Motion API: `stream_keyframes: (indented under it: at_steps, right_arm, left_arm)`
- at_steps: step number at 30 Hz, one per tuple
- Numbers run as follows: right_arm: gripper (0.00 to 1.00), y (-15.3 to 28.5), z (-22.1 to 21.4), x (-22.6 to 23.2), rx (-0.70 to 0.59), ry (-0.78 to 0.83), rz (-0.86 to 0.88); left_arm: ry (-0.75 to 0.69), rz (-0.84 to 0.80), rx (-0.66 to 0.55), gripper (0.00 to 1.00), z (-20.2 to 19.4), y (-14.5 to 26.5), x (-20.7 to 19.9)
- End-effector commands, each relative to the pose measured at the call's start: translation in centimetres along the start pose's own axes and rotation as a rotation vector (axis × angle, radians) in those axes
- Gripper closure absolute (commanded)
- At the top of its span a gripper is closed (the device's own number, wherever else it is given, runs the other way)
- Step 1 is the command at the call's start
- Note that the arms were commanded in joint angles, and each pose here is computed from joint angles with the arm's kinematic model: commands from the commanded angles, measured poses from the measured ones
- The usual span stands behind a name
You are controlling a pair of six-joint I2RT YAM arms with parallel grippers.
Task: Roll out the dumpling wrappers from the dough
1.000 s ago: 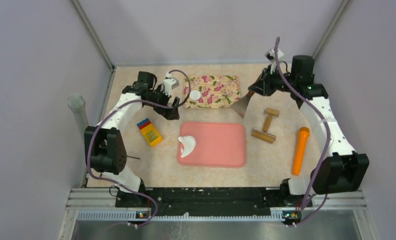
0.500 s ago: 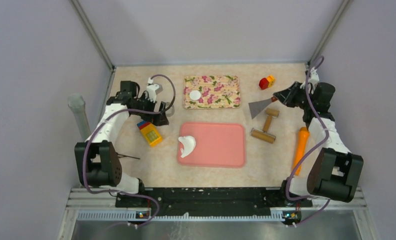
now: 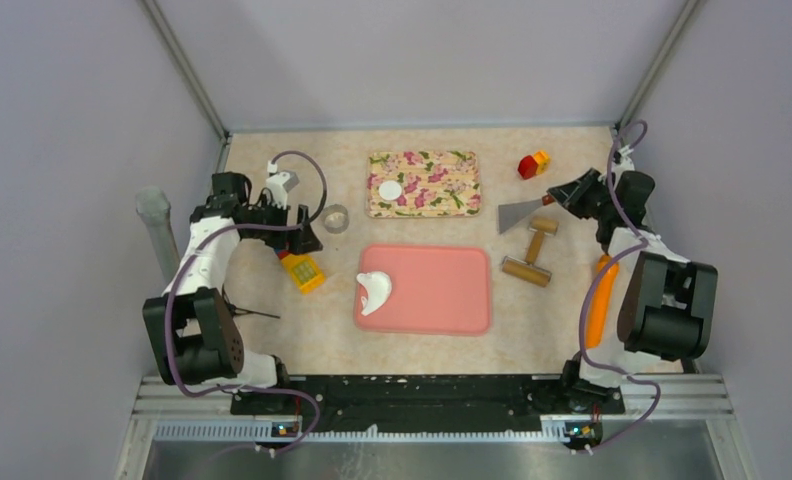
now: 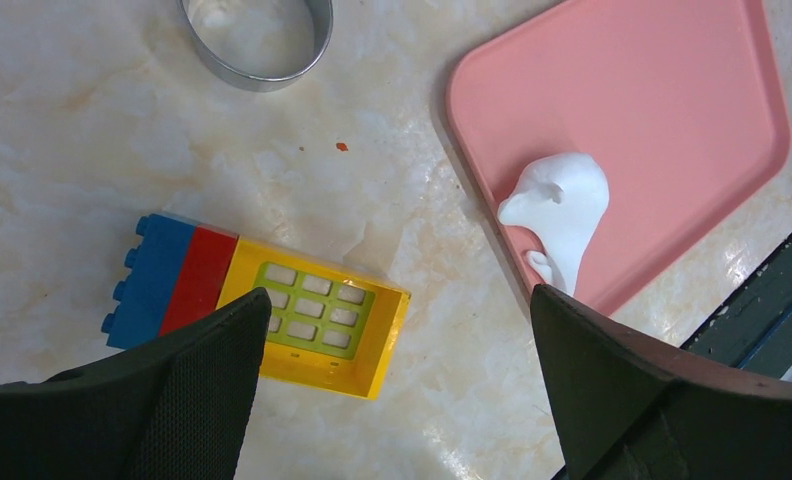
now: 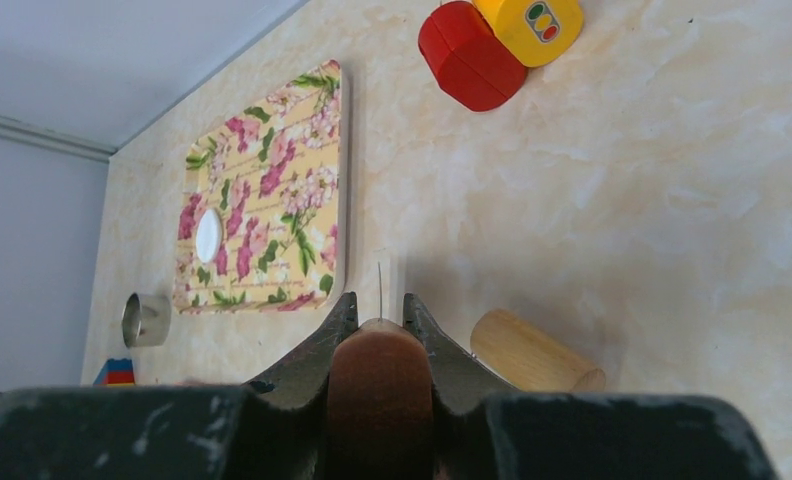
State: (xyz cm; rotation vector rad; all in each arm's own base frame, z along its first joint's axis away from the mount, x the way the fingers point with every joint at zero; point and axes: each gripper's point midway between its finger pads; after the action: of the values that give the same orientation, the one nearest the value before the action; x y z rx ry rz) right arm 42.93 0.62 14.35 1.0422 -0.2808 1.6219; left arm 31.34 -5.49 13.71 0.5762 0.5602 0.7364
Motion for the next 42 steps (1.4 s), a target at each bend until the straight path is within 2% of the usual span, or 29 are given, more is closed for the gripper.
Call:
stream_keyframes:
  at_steps: [1, 15, 23, 25, 27, 33, 42]
  right_arm:
    - [0.91, -0.5, 0.8, 0.5, -0.056, 0.01, 0.027]
    - [0.74, -2.1, -2.5, -0.9, 0.003, -0.036, 0.03]
    - [0.52, -2.0, -2.6, -1.0, 0.023, -0.021, 0.002]
    - [0.44, -1.6, -2.2, -1.0, 0.022, -0.015, -0.019]
    - [0.4, -1.0, -1.6, -0.8, 0.022, 0.008, -0.038]
    - [0.36, 1.0, -0.3, -0.8, 0.022, 0.087, -0.119]
    - [0.31, 3.8, -1.4, -3.4, 0.086, 0.2, -0.286]
  left_arm:
    - [-0.039, -0.045, -0.063, 0.01, 1.0, 0.3, -0.8]
    - [-0.019, -0.064, -0.07, 0.01, 0.8, 0.0, -0.7]
    - [-0.019, -0.066, -0.076, 0.01, 0.8, 0.1, -0.6]
    - [-0.018, -0.069, -0.079, 0.01, 0.8, 0.2, -0.7]
    - [-0.018, -0.073, -0.083, 0.01, 0.9, 0.2, -0.8]
    - [-0.017, -0.085, -0.089, 0.01, 0.9, 0.3, -1.0]
    - [-0.032, -0.082, -0.111, 0.01, 1.4, 0.7, -1.2]
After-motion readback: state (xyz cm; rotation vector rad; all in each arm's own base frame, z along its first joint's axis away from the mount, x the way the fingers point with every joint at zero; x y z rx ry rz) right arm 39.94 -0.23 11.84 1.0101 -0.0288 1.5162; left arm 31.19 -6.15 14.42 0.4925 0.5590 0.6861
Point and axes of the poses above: each gripper's point midway between its finger pads, its own y axis back along the fingers, its own x axis along the line the jaws close on, z = x × y, and after that the axes turned 8 degrees about -y, right-handed
